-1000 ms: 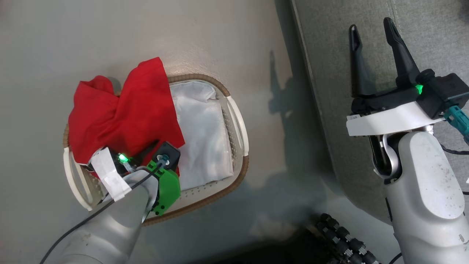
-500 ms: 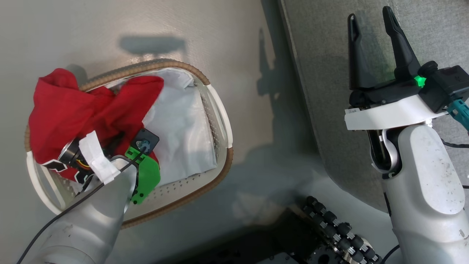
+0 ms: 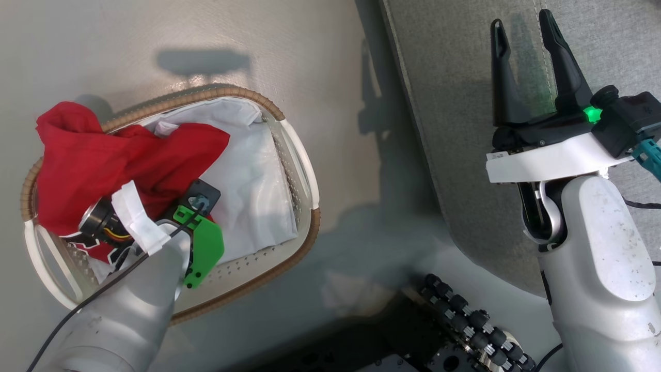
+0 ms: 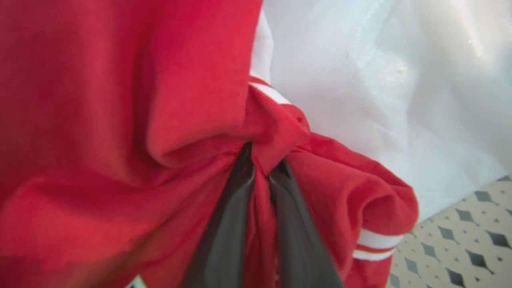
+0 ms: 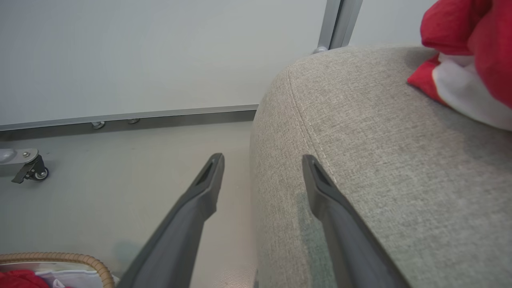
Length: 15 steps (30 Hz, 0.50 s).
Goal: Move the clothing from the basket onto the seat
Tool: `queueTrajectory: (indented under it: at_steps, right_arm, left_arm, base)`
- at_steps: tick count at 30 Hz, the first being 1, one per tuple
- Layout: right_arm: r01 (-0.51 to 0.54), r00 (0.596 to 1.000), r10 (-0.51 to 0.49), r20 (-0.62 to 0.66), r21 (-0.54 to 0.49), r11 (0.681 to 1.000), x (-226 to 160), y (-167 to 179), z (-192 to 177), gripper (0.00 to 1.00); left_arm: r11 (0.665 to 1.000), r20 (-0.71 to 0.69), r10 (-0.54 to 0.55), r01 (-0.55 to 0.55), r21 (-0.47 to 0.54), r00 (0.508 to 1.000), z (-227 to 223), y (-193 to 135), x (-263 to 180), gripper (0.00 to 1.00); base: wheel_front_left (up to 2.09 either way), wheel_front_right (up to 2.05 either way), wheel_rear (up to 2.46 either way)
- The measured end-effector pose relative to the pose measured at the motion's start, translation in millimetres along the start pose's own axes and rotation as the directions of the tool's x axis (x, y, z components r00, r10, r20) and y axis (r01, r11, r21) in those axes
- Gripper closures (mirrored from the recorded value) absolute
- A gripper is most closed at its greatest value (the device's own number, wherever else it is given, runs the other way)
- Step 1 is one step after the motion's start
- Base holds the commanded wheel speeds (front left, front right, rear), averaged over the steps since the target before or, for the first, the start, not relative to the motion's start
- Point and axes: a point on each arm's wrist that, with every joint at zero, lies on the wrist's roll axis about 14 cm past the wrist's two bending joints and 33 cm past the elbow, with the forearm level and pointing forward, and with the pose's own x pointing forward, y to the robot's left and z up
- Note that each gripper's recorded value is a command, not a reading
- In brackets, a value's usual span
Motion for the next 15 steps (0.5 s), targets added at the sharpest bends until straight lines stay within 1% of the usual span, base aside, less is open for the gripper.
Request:
queueTrajectory:
  at_steps: [8,11,15]
  right_arm:
    - [0.009,1.0,-0.009,0.016,-0.002,1.0,-2,-2,9,0.0]
    - [0.006,1.0,-0.006,0.022,-0.006,1.0,-4,0,14,0.0]
    - [0.005,0.999,-0.004,0.032,-0.007,1.0,-9,2,21,0.0]
  left_arm:
    - [0.999,0.133,-0.039,0.039,0.001,0.99,32,-14,-11,1.0]
    - [0.999,0.21,-0.045,0.046,0.002,0.977,49,-18,-21,1.0]
    - [0.999,0.278,-0.036,0.038,-0.003,0.96,60,-18,-37,1.0]
  base:
    - [0.0,0.0,0.0]
    - [0.0,0.0,0.0]
    - [0.0,0.0,0.0]
